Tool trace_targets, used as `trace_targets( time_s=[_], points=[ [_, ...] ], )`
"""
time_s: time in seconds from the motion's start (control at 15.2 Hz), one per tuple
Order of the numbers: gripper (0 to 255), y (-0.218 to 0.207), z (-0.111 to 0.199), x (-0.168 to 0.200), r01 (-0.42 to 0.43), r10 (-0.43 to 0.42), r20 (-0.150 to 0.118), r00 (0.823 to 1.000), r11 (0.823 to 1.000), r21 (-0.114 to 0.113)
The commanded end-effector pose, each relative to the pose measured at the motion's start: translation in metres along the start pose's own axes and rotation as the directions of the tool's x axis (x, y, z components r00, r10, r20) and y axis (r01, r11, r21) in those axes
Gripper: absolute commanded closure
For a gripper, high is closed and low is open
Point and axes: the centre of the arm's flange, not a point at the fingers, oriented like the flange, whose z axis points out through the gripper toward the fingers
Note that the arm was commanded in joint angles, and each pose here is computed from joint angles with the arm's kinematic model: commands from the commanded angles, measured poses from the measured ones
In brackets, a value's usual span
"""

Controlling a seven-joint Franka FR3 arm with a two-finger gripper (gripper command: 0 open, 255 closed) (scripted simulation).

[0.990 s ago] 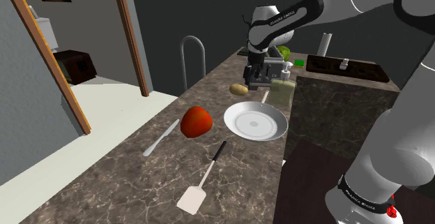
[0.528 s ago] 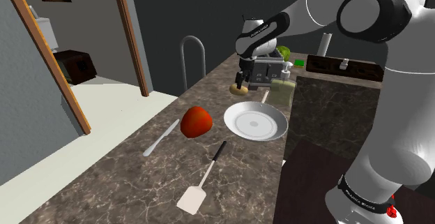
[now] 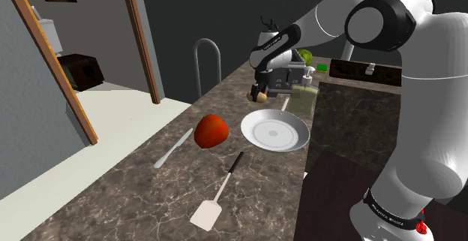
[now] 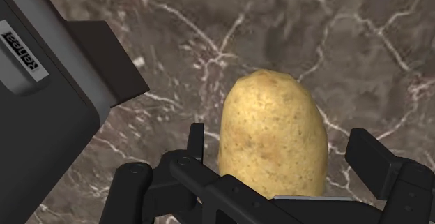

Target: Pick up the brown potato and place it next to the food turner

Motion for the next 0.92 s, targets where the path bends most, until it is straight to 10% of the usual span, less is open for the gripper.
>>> trace_targets(
  time_s=[0.0,0.46,0.53,0.86],
  points=[
    [0,0.0008,0.0072,-0.0003,0.000,0.000,0.000,1.000,1.000,0.000],
    [0,0.0008,0.0072,-0.0002,0.000,0.000,0.000,1.000,1.000,0.000],
    [255,0.0008,0.0072,-0.0002,0.000,0.000,0.000,1.000,1.000,0.000],
    [255,0.0008,0.0072,-0.0002,0.000,0.000,0.000,1.000,1.000,0.000]
  ],
)
